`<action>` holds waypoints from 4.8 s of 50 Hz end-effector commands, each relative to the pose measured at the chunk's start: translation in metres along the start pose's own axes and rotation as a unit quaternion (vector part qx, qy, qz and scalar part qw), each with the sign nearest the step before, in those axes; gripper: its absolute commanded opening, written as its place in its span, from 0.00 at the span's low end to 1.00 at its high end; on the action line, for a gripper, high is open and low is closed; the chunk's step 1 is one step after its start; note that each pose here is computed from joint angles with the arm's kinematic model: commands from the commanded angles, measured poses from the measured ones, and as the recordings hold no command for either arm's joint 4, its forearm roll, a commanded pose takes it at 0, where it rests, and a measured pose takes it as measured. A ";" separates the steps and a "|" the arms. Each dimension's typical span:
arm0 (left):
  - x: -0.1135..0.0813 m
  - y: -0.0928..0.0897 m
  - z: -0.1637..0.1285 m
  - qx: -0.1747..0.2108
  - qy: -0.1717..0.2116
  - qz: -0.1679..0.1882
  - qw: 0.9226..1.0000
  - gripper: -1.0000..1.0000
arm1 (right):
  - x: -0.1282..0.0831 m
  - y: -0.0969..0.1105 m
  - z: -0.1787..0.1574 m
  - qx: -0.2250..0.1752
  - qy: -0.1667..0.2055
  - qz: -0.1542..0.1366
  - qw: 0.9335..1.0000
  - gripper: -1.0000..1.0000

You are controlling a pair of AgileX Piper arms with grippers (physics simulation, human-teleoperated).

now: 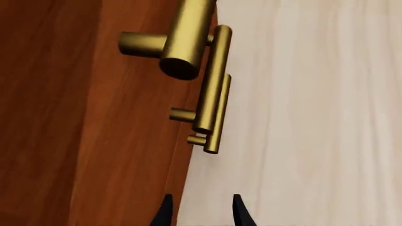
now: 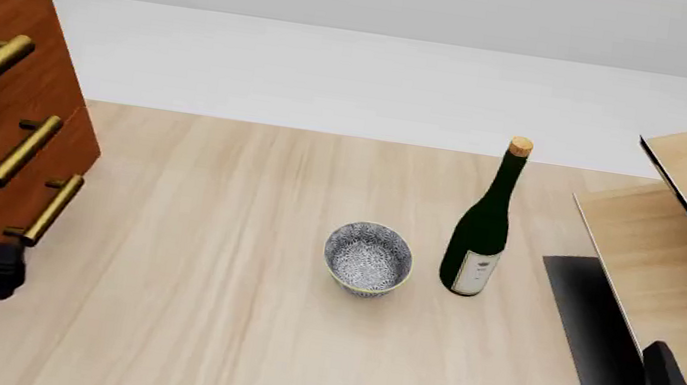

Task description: Close the bottom drawer of the cabinet and open the top drawer.

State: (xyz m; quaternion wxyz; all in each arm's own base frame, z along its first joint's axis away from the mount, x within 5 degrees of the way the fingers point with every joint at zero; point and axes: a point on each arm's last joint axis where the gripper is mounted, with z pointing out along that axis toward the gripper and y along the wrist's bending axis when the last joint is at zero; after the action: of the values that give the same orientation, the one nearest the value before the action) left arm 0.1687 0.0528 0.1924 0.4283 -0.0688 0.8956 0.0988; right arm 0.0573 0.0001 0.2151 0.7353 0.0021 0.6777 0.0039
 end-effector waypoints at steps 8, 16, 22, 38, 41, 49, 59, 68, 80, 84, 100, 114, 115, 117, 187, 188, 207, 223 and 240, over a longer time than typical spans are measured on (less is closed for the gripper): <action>-0.002 0.009 -0.002 -0.020 -0.007 0.002 1.000 1.00 | 0.000 0.000 0.001 0.000 0.000 0.000 1.000 1.00; -0.007 0.002 -0.004 -0.004 -0.010 0.001 1.000 1.00 | 0.000 0.000 0.001 0.001 0.000 0.000 1.000 1.00; -0.016 -0.011 -0.010 0.028 -0.016 0.001 0.999 1.00 | 0.000 0.000 0.000 0.001 0.000 0.000 1.000 1.00; -0.029 -0.043 -0.018 0.102 -0.018 0.008 0.995 1.00 | 0.000 0.000 0.000 0.002 0.000 0.001 1.000 1.00; -0.031 -0.047 -0.019 0.111 -0.018 0.011 0.994 1.00 | 0.000 0.000 0.000 0.003 0.000 0.002 1.000 1.00; -0.040 -0.062 -0.022 0.143 -0.023 0.020 0.989 1.00 | 0.000 0.000 0.001 0.003 0.000 0.002 1.000 1.00; -0.062 -0.071 -0.047 0.163 -0.098 0.157 0.969 1.00 | 0.000 0.000 -0.001 0.003 0.000 0.004 1.000 1.00; -0.074 -0.071 -0.078 0.157 -0.178 0.291 0.927 1.00 | 0.000 0.000 -0.001 0.003 0.000 0.003 1.000 1.00; -0.075 -0.064 -0.096 0.102 -0.261 0.431 0.858 1.00 | 0.000 0.000 -0.001 0.002 -0.001 0.001 1.000 1.00; -0.073 -0.065 -0.094 0.083 -0.279 0.477 0.829 1.00 | 0.000 0.000 -0.001 0.002 -0.001 0.000 1.000 1.00; -0.061 -0.061 -0.080 0.008 -0.297 0.589 0.752 1.00 | 0.000 0.000 -0.001 0.001 0.000 -0.001 1.000 1.00; -0.050 -0.051 -0.063 -0.051 -0.282 0.633 0.719 1.00 | 0.000 0.000 -0.001 0.002 -0.001 0.000 1.000 1.00; -0.046 -0.050 -0.061 -0.061 -0.280 0.640 0.713 1.00 | 0.000 0.000 -0.001 0.002 0.000 0.001 1.000 1.00; -0.048 -0.048 -0.060 -0.068 -0.279 0.640 0.713 1.00 | 0.000 0.000 -0.001 0.002 -0.001 0.000 1.000 1.00; -0.095 0.000 -0.023 -0.200 -0.222 0.613 0.731 1.00 | 0.000 0.000 -0.001 -0.004 -0.005 -0.013 1.000 1.00; -0.095 0.000 -0.022 -0.198 -0.221 0.613 0.732 1.00 | 0.000 0.000 -0.001 -0.004 -0.005 -0.014 1.000 1.00; -0.096 0.006 -0.008 -0.202 -0.206 0.608 0.740 1.00 | 0.000 0.000 -0.001 -0.004 -0.005 -0.019 1.000 1.00; -0.094 0.013 0.001 -0.205 -0.190 0.603 0.747 1.00 | 0.000 0.001 -0.001 -0.004 -0.006 -0.020 1.000 1.00; -0.099 0.026 0.000 -0.225 -0.179 0.595 0.751 1.00 | 0.000 0.001 -0.001 -0.007 -0.007 -0.024 1.000 1.00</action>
State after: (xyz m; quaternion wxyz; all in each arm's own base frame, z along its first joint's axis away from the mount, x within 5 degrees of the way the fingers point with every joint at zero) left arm 0.2248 0.0725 0.2699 0.4139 0.4174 0.6077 0.5340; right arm 0.0561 0.0008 0.2153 0.7398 -0.0170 0.6725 -0.0084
